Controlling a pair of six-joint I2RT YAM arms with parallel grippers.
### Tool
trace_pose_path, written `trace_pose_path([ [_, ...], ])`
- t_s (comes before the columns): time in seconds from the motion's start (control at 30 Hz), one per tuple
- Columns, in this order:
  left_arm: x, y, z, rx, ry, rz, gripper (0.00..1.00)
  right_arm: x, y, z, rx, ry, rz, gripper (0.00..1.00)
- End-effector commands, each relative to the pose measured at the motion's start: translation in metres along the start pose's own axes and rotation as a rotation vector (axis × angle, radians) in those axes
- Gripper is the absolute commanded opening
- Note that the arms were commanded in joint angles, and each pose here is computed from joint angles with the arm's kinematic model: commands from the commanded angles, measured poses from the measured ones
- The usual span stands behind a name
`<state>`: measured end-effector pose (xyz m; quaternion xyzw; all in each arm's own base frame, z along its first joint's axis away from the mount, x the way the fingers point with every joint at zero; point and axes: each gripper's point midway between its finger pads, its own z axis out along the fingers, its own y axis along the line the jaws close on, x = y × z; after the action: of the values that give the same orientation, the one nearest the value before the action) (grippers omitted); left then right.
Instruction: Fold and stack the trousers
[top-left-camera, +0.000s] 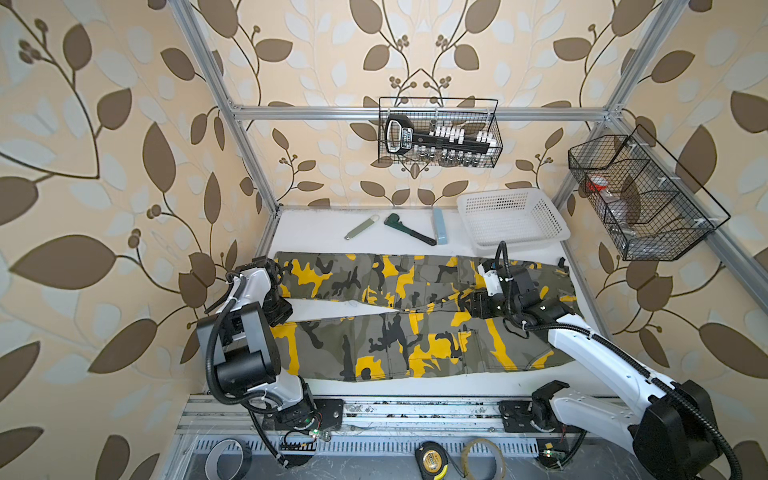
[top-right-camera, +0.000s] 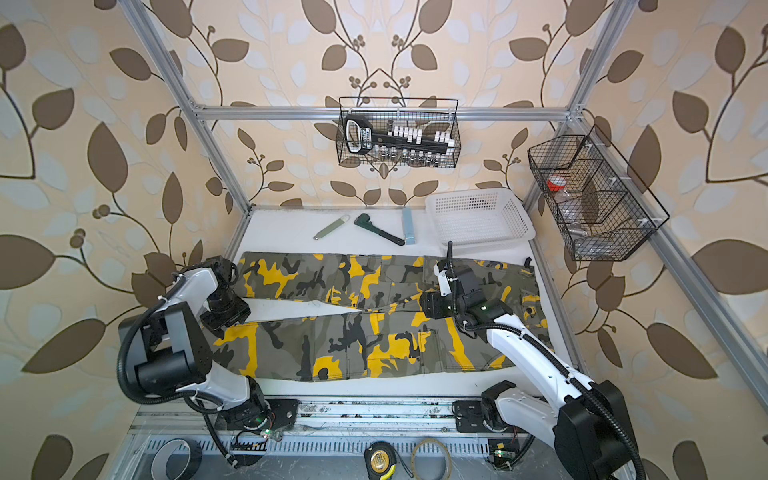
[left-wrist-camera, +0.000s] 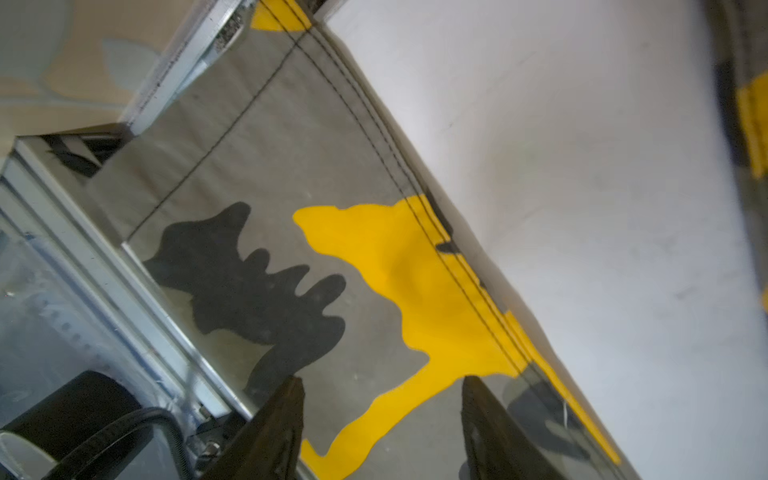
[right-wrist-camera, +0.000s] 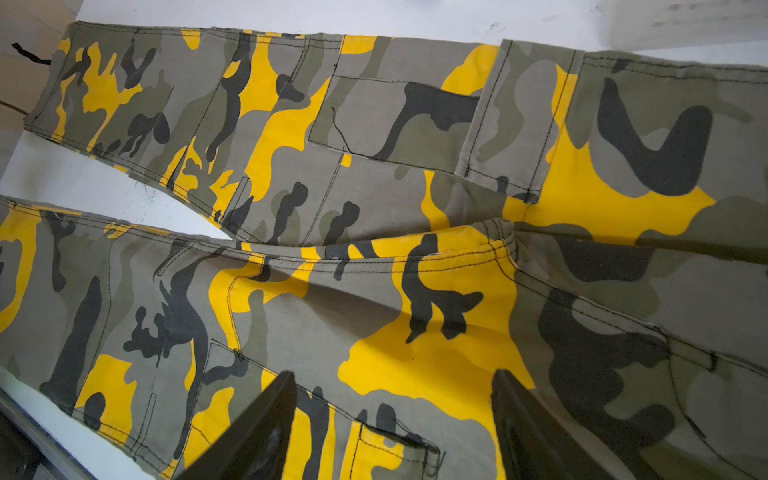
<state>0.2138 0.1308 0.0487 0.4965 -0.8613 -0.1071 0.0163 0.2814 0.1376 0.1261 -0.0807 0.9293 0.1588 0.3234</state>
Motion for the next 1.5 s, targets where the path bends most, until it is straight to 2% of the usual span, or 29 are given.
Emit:
trace_pose_path([
  [0.0, -0.019, -0.013, 0.007, 0.043, -0.016, -0.1, 0.61, 0.005, 0.002, 0.001, -0.005, 0.003, -0.003, 0.75],
  [0.2, -0.03, -0.028, 0.028, 0.049, -0.007, -0.102, 0.5, 0.007, 0.0, -0.003, 0.005, -0.006, -0.008, 0.75],
  [0.3, -0.028, -0.031, 0.036, 0.052, 0.005, -0.099, 0.37, 0.006, 0.001, -0.003, 0.005, -0.003, -0.012, 0.75],
  [0.37, -0.024, -0.03, 0.042, 0.048, 0.012, -0.096, 0.23, 0.006, 0.001, -0.002, 0.004, -0.001, -0.014, 0.74],
  [0.47, -0.016, -0.029, 0.052, 0.048, 0.035, -0.086, 0.09, 0.005, 0.002, -0.002, 0.002, 0.0, -0.014, 0.75],
  [0.57, -0.01, -0.027, 0.055, 0.047, 0.044, -0.073, 0.0, 0.004, 0.003, -0.003, -0.002, -0.004, -0.018, 0.74],
  [0.83, -0.032, -0.039, 0.026, 0.099, -0.011, -0.058, 0.0, 0.005, -0.001, -0.002, 0.001, 0.002, -0.015, 0.75],
  [1.2, -0.061, -0.08, 0.002, 0.175, -0.063, 0.006, 0.0, 0.009, -0.001, 0.001, -0.005, 0.01, -0.012, 0.75],
  [1.47, -0.06, -0.069, -0.051, 0.163, -0.153, 0.027, 0.0, 0.014, -0.001, 0.005, -0.012, 0.016, 0.004, 0.75],
])
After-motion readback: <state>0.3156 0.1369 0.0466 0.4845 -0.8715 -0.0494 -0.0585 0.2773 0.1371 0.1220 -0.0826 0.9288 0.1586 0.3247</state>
